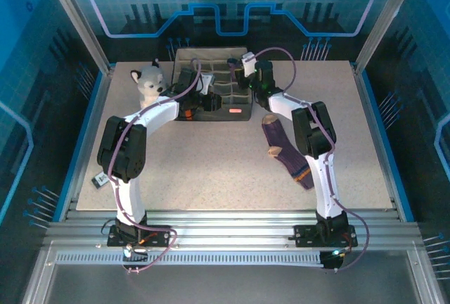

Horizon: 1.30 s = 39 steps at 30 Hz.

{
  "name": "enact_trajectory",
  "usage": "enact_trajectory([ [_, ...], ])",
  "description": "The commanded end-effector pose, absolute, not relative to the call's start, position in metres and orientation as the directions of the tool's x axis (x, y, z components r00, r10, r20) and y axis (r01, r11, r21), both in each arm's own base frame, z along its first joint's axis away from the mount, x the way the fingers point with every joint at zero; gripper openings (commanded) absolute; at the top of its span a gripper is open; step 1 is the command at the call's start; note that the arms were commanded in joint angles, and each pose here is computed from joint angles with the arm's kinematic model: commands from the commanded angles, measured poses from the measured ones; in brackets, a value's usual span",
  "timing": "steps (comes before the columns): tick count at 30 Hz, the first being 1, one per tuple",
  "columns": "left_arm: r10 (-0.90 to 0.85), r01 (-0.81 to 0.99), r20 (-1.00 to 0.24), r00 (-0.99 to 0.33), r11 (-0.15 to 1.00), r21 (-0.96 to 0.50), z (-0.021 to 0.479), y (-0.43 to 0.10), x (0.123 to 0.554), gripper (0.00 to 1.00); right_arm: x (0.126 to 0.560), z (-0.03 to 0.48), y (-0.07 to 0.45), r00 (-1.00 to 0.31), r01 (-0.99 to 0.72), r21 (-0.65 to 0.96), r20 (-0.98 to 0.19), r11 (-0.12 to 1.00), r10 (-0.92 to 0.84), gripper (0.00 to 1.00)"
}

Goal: Roll the socks

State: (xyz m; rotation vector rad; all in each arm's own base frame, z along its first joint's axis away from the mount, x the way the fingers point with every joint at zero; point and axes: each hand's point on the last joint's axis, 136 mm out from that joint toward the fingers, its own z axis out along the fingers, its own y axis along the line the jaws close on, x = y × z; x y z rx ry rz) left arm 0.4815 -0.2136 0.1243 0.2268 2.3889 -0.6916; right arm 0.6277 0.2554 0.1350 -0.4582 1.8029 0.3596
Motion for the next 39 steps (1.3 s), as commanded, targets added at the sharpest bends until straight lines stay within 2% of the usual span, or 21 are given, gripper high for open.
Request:
enact_trajectory([
  [1,0.020,0.261,-0.504,-0.864,0.872,-0.414,0.079,-0.201,0.461,0.32,0.618,0.121,0.248,-0.303,-0.447,0.058,-0.949,0.893,-0.090,0.18],
  [3,0.020,0.262,-0.504,-0.864,0.871,-0.415,0.079,-0.201,0.460,0.32,0.614,0.117,0.248,-0.315,-0.442,0.069,-0.945,0.895,-0.083,0.22],
  [11,0.021,0.263,-0.505,-0.863,0.872,-0.414,0.080,-0.200,0.460,0.31,0.611,0.113,0.249,-0.352,-0.433,0.126,-0.935,0.893,-0.039,0.26],
  [15,0.023,0.265,-0.505,-0.863,0.871,-0.413,0.080,-0.200,0.459,0.31,0.604,0.128,0.246,-0.360,-0.414,0.170,-0.933,0.894,0.010,0.48],
  [21,0.024,0.267,-0.506,-0.862,0.871,-0.414,0.080,-0.200,0.459,0.31,0.596,0.143,0.241,-0.358,-0.395,0.207,-0.932,0.895,0.057,0.62],
  [31,0.025,0.271,-0.508,-0.861,0.868,-0.417,0.082,-0.201,0.459,0.31,0.590,0.194,0.234,-0.342,-0.370,0.281,-0.927,0.885,0.152,0.62],
  [39,0.023,0.273,-0.511,-0.859,0.865,-0.421,0.082,-0.202,0.460,0.31,0.607,0.205,0.252,-0.423,-0.397,0.251,-0.903,0.883,0.067,0.43],
])
